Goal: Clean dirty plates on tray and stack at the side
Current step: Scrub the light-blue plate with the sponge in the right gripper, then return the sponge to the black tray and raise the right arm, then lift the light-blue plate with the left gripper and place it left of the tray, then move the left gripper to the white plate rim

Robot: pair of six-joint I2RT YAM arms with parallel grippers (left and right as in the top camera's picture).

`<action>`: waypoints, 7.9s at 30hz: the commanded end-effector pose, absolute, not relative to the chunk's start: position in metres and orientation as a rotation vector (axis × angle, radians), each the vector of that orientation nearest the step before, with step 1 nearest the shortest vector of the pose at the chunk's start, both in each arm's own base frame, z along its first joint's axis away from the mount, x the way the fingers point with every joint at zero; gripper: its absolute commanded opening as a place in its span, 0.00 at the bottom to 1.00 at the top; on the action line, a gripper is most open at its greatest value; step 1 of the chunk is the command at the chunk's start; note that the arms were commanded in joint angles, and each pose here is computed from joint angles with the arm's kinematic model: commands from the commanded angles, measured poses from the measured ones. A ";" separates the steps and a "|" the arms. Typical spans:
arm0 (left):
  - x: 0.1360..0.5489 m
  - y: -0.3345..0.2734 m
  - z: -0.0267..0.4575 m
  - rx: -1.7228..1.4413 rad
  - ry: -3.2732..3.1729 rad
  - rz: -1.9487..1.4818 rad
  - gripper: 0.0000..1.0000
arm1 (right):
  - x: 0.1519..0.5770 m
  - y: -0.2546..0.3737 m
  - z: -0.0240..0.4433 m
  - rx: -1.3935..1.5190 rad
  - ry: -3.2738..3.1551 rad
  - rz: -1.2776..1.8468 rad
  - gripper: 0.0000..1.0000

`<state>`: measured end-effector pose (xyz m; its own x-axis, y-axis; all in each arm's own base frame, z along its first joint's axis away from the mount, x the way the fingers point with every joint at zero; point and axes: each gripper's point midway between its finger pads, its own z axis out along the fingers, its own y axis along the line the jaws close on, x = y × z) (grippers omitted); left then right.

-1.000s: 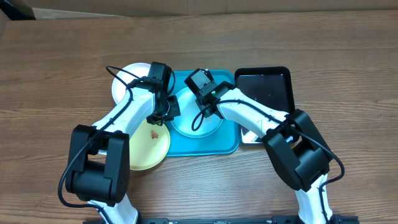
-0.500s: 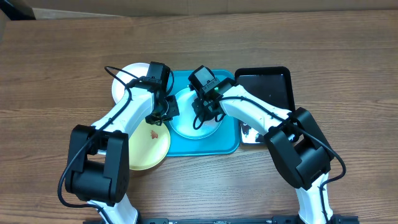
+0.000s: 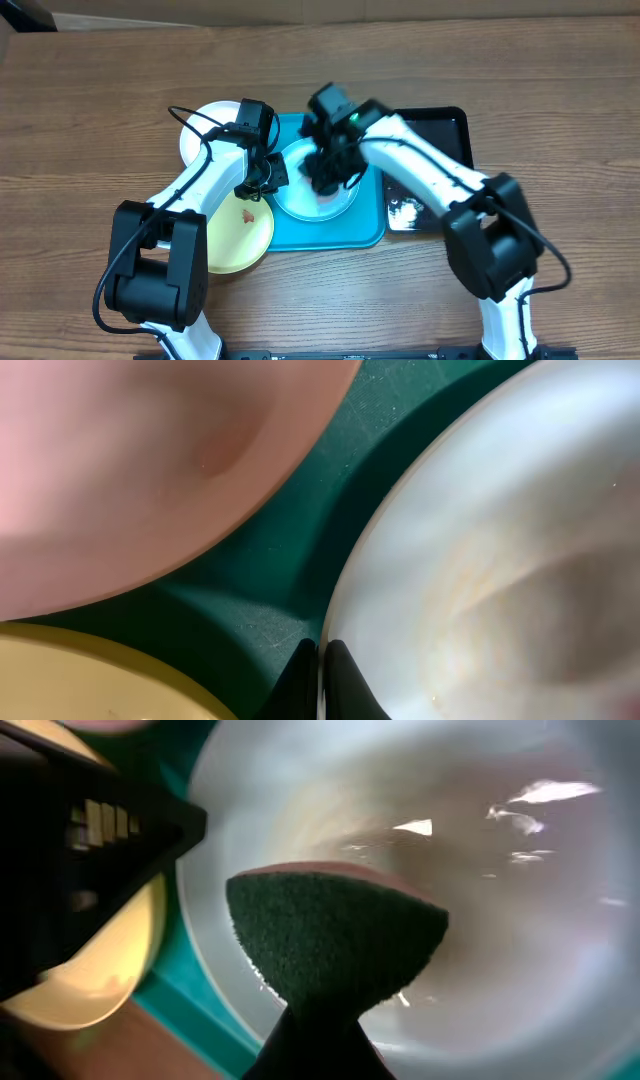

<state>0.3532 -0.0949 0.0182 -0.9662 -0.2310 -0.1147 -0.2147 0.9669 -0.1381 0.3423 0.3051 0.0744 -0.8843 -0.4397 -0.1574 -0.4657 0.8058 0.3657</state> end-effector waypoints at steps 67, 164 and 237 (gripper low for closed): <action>0.379 -0.105 0.051 -0.217 2.926 -0.201 0.04 | 0.428 -0.021 0.094 0.519 2.858 0.455 0.61; 0.350 -0.340 0.279 0.566 1.926 0.443 0.04 | 0.442 -0.074 0.095 0.631 2.758 0.288 1.00; 0.368 0.216 0.212 -1.160 2.253 -0.475 0.85 | 0.442 -0.074 0.095 0.631 2.758 0.288 1.00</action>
<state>0.3468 0.2428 0.1363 -0.3956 -0.9077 -0.1400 -0.7700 0.4109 -0.4881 0.4339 -0.0740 0.0776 -0.8696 0.4531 -0.1962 0.4043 0.8815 0.2438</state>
